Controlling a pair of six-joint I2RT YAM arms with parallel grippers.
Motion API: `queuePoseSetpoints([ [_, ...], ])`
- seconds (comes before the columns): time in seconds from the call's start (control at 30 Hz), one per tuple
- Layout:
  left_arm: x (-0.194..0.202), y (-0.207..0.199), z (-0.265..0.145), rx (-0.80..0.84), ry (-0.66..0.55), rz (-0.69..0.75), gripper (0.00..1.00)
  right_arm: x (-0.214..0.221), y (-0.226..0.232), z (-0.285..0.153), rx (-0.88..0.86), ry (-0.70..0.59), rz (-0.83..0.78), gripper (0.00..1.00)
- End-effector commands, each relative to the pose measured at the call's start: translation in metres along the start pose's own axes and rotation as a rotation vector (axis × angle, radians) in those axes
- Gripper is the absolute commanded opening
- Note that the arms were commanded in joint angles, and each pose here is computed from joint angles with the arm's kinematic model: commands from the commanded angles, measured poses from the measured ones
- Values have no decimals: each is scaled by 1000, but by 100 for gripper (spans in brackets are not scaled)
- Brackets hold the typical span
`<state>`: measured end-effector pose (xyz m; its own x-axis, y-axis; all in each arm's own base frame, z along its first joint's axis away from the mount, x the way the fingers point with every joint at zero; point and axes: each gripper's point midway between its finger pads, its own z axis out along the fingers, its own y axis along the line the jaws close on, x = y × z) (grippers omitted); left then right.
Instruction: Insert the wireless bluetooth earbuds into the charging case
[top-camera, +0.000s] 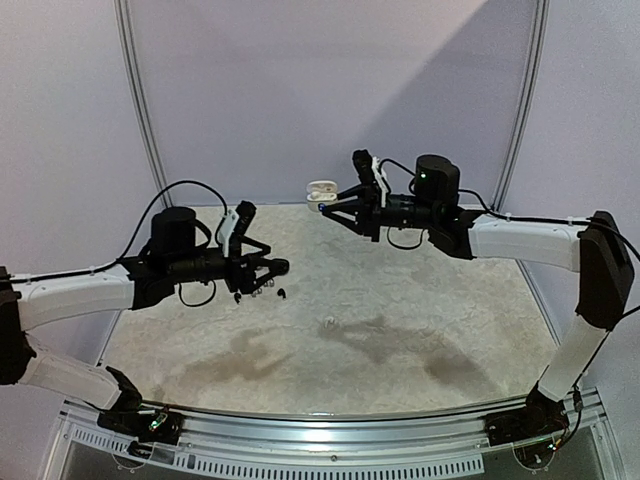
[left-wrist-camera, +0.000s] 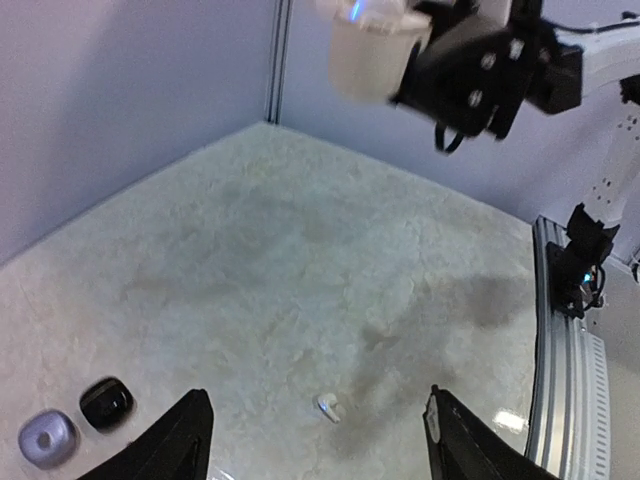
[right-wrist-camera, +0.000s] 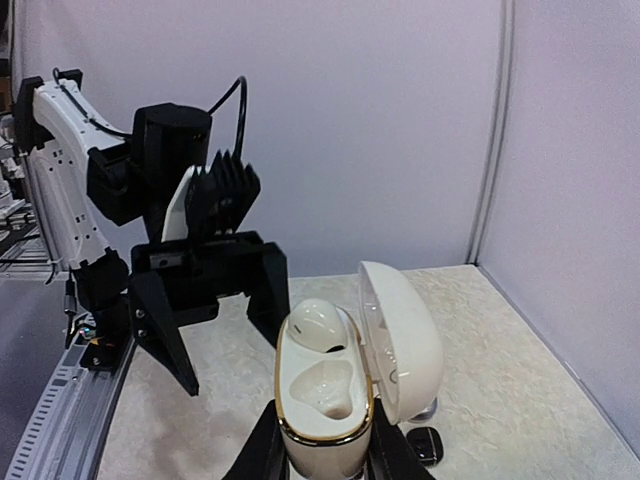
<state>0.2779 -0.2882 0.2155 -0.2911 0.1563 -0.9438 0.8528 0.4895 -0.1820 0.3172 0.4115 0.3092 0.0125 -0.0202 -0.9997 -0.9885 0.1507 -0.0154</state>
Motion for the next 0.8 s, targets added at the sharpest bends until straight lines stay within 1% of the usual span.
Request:
queuePoseSetpoints([
  [0.0, -46, -23, -27, 70, -206, 186, 74, -13, 27, 26, -117, -52, -46, 0],
  [0.07, -55, -25, -35, 58, -252, 198, 74, -17, 38, 35, -163, -76, -62, 0],
  [0.13, -64, -23, -42, 40, -295, 189, 70, -21, 49, 40, -206, -109, -83, 0],
  [0.23, -70, -31, -53, 75, -345, 179, 68, -30, 58, 45, -246, -166, -66, 0],
  [0.37, -72, -37, -61, 93, -388, 171, 66, -27, 66, 55, -279, -161, -36, 0],
  [0.47, -74, -36, -62, 88, -400, 161, 59, -26, 70, 59, -294, -157, -27, 0],
  [0.6, -86, -40, -64, 107, -438, 156, 56, -22, 74, 64, -300, -136, -31, 0],
  [0.77, -84, -39, -59, 100, -428, 141, 53, -18, 78, 67, -308, -120, -37, 0],
])
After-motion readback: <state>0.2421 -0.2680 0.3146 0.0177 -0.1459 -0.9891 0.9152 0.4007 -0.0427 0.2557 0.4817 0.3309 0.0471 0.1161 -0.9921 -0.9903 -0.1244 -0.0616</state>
